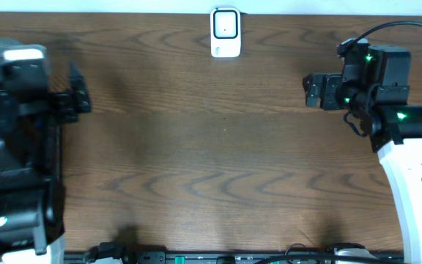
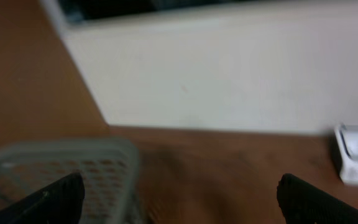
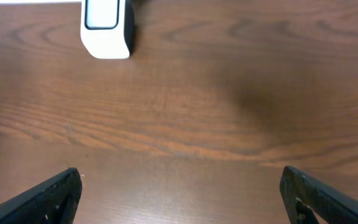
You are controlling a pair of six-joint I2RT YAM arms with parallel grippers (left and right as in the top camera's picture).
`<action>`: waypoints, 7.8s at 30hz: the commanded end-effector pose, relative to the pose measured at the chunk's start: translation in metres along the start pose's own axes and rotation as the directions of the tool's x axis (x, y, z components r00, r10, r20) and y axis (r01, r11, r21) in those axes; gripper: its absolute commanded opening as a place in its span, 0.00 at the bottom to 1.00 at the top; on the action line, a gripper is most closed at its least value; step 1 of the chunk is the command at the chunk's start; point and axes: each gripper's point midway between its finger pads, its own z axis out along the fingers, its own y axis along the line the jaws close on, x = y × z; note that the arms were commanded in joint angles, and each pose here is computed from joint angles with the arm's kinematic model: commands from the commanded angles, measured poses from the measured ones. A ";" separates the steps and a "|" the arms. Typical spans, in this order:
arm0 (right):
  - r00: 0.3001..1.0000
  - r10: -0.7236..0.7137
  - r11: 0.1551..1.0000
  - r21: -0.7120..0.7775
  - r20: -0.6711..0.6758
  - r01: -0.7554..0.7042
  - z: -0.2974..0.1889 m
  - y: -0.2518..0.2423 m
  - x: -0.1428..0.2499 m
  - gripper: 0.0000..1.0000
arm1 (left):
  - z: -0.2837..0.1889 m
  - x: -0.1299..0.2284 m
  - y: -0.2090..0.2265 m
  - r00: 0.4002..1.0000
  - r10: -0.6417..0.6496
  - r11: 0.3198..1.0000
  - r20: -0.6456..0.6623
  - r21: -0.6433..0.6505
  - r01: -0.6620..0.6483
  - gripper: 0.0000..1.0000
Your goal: Scan the item barcode
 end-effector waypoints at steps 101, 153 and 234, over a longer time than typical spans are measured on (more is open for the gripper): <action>0.944 -0.067 0.990 -0.139 -0.323 0.022 0.107 0.028 0.175 0.99 | 0.010 0.386 0.223 0.284 -0.957 0.114 -0.067 -0.982 0.153 0.93; 0.945 -0.066 0.990 -0.143 -0.321 0.021 0.109 0.029 0.175 0.99 | 0.023 0.398 0.220 0.282 -0.955 0.137 -0.090 -0.979 0.148 0.98; 0.953 -0.070 0.989 -0.146 -0.296 0.027 0.111 0.030 0.169 0.99 | 0.050 0.287 0.189 0.368 -0.925 0.251 -0.092 -0.877 0.410 0.07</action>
